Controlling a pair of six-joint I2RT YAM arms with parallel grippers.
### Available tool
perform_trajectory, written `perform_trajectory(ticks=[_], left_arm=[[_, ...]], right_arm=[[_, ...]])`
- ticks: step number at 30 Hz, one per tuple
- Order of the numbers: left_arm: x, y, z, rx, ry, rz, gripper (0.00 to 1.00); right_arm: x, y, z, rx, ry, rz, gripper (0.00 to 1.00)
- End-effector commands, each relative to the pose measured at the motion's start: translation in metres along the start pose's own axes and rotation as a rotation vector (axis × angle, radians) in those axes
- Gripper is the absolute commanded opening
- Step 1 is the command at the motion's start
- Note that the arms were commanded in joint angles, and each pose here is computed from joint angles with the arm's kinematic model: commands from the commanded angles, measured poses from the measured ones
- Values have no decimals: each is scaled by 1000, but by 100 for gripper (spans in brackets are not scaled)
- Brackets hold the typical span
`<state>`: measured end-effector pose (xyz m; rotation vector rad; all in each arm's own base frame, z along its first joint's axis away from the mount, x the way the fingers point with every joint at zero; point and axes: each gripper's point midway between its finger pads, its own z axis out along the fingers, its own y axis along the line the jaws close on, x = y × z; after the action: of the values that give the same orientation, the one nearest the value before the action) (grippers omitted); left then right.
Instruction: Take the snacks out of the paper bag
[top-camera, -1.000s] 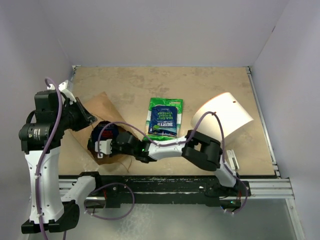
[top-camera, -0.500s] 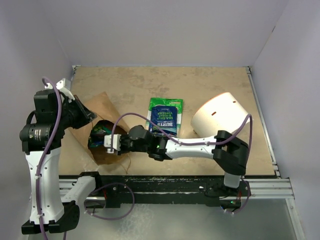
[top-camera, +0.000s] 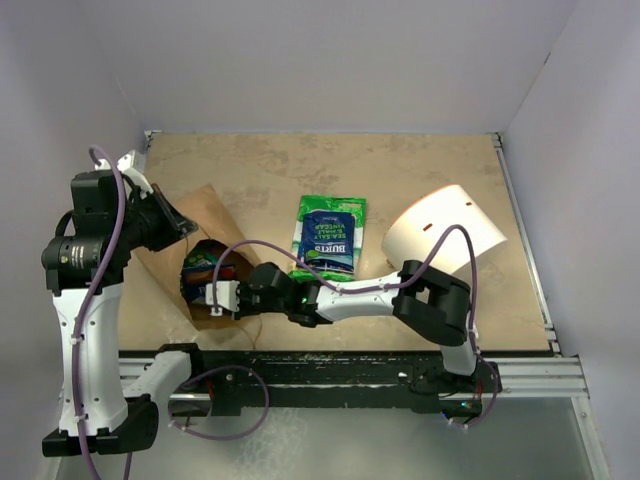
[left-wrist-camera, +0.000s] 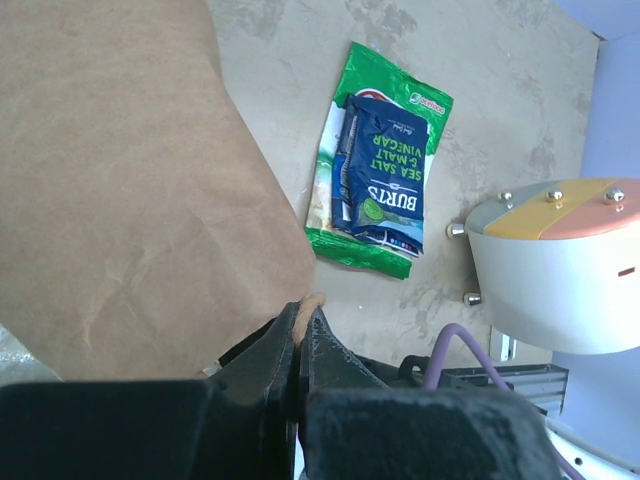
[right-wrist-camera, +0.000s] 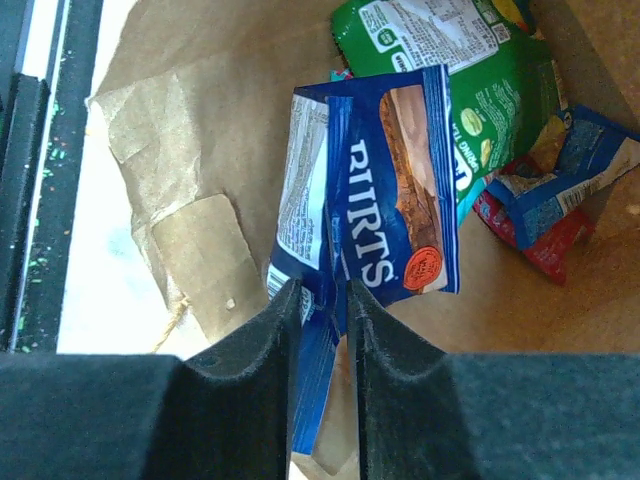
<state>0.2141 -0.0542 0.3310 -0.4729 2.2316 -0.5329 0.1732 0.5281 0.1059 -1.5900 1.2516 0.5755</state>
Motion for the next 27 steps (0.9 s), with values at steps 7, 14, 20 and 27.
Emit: perform_trajectory(ticks=[7, 14, 20, 27], left_arm=[[-12, -25, -9, 107, -28, 16, 0], [-14, -27, -5, 112, -17, 12, 0], [-12, -20, -3, 83, -23, 5, 0], [-16, -15, 1, 61, -54, -3, 0]], right_arm=[[-16, -9, 10, 38, -68, -1, 49], [-16, -4, 24, 2, -62, 0, 51], [-40, -18, 0, 33, -82, 9, 18], [-82, -30, -67, 37, -119, 59, 0]])
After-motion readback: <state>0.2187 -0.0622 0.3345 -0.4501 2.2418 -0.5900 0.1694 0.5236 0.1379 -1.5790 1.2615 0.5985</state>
